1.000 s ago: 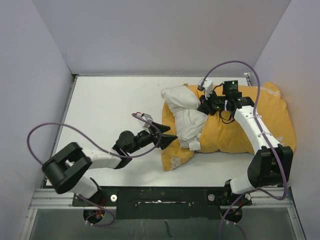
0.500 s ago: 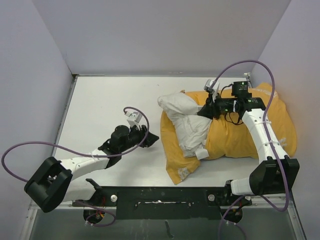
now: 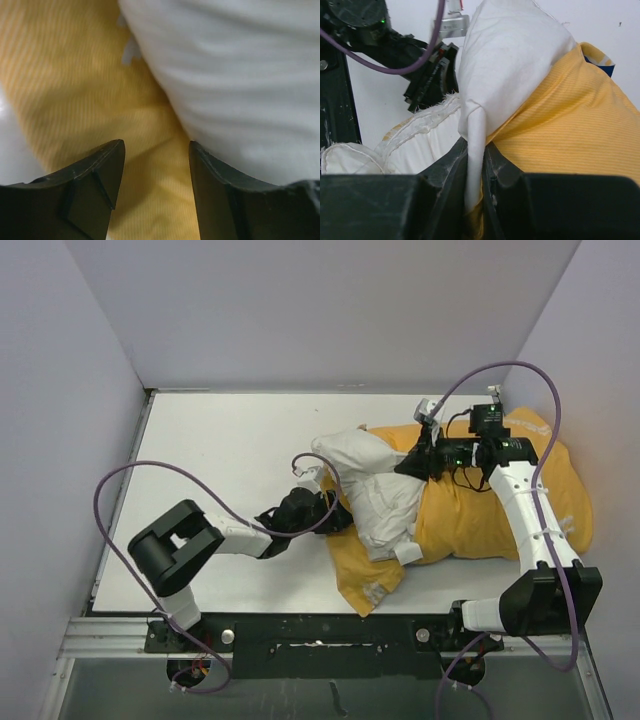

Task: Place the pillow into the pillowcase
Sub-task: Stuff the pillow into the pillowcase.

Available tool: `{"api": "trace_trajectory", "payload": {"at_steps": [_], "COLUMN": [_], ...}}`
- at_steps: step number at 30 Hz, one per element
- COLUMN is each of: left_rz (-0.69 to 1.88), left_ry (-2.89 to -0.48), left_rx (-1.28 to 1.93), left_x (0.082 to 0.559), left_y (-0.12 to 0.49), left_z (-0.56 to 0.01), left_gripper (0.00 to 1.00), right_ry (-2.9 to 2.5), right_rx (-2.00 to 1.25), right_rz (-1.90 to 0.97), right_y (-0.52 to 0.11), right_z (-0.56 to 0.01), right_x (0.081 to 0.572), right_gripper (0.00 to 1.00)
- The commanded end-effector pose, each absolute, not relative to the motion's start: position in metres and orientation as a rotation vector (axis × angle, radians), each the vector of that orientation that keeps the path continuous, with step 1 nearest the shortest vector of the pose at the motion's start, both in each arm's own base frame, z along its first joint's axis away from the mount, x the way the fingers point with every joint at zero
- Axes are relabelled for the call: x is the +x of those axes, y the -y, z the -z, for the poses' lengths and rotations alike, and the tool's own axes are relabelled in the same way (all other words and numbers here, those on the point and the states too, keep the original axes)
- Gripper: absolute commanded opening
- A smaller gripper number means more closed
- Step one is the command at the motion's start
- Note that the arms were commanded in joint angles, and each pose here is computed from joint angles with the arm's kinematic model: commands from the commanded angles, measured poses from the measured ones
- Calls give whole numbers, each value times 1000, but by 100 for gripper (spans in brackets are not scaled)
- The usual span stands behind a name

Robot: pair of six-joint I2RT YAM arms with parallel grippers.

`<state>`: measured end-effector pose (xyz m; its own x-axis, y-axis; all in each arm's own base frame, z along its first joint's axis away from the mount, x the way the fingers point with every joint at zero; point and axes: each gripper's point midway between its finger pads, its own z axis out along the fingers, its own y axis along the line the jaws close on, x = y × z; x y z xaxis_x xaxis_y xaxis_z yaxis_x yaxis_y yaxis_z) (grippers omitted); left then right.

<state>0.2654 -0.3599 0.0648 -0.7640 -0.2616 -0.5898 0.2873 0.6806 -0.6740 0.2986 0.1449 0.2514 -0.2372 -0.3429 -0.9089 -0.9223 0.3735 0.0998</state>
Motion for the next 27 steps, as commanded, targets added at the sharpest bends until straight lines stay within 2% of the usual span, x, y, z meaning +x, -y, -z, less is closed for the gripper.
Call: {"api": "trace_trajectory", "payload": {"at_steps": [1, 4, 5, 7, 8, 9, 10, 13, 14, 15, 17, 19, 22, 25, 27], "left_rz": [1240, 1352, 1386, 1456, 1489, 1515, 1526, 1493, 1482, 1479, 1486, 1490, 1489, 1490, 1489], "left_ry": [-1990, -1863, -1833, -1768, -1736, -1709, -1690, -1701, -1713, -1722, -1725, -1729, -1731, -1734, -1739], "left_rx": [-50, -26, -13, 25, 46, 65, 75, 104, 104, 102, 95, 85, 88, 105, 108], "left_x": [301, 310, 312, 312, 311, 308, 306, 300, 299, 298, 298, 299, 298, 296, 295], "left_y": [407, 428, 434, 448, 454, 460, 464, 476, 478, 480, 483, 484, 487, 493, 495], "left_z": [-114, -136, -142, -155, -163, -169, -174, -178, -176, -175, -173, -171, -173, -176, -177], "left_gripper": [53, 53, 50, 30, 22, 11, 5, 3, 3, 3, 3, 3, 3, 3, 3], "right_ry": [-1616, -1669, -1704, -1811, -1857, -1886, -1898, -1859, -1849, -1807, -1722, -1628, -1468, -1370, -1398], "right_rx": [-1134, -1154, -1175, -1263, -1316, -1365, -1410, -1476, -1495, -1501, -1546, -1591, -1690, -1822, -1911], "right_rz": [-908, -908, -891, -804, -733, -666, -608, -473, -464, -442, -430, -462, -566, -645, -562], "right_y": [-155, -154, -155, -160, -160, -163, -164, -162, -162, -163, -167, -174, -191, -206, -203], "right_z": [-297, -284, -276, -252, -242, -235, -234, -260, -266, -285, -308, -325, -334, -315, -288], "right_x": [281, 279, 278, 273, 271, 269, 266, 263, 260, 259, 249, 236, 213, 196, 203], "right_gripper": [0, 0, 0, 1, 4, 14, 26, 66, 77, 85, 94, 99, 98, 98, 98]}}
